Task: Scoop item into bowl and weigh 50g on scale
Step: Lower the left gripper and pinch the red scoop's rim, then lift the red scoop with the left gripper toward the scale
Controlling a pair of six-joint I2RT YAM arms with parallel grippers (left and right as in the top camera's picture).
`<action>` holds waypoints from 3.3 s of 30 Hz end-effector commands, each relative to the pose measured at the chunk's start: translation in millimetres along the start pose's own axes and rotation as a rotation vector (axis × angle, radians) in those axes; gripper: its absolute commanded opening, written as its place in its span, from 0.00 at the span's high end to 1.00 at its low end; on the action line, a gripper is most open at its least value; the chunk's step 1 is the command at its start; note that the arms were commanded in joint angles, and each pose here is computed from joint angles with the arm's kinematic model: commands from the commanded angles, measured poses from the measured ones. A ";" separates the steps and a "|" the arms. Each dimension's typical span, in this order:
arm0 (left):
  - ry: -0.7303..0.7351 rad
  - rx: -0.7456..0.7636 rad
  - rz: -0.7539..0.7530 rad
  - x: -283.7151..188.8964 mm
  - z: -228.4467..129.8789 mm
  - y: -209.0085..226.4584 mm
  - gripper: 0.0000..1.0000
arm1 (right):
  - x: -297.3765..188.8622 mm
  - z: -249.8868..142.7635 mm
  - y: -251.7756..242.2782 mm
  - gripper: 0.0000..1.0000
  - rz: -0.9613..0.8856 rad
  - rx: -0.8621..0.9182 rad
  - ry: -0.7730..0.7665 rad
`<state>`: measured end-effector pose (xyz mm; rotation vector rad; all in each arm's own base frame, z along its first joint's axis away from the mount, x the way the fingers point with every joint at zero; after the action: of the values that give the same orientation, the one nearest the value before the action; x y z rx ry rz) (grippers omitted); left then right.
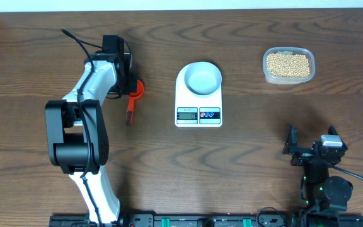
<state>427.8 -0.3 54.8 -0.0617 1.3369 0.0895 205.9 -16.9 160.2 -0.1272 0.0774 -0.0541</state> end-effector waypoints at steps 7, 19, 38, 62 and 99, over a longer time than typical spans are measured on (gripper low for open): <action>-0.033 -0.002 0.003 -8.1 7.9 1.7 0.93 | 0.1 -1.5 -0.5 0.01 -0.004 -0.011 0.006; -0.177 -0.050 -0.011 -61.9 25.7 2.2 0.93 | 0.1 -1.5 -0.5 0.01 -0.004 -0.011 0.006; -0.203 -0.255 -0.036 -88.9 22.7 4.0 0.93 | 0.1 -1.5 -0.5 0.01 -0.004 -0.011 0.006; -0.162 -0.582 -0.444 -189.6 -7.3 -9.1 0.93 | 0.1 -1.5 -0.5 0.01 -0.004 -0.011 0.006; 0.086 -0.984 -0.670 -202.3 -13.5 -44.0 0.93 | -0.3 11.1 2.9 0.01 0.027 0.023 -0.057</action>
<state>373.1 -47.6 240.4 -1.3282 1.1894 0.1892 206.3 -16.8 165.4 -0.1292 0.0522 -0.0543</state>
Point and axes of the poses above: each gripper's point midway between its finger pads, its own x axis out along the fingers, its own y axis along the line the jaws close on, z = x × y, the point moved 4 cm from there along -x, back along the fingers, and after that the axes turned 7 degrees about -x, right-handed, at the moved point
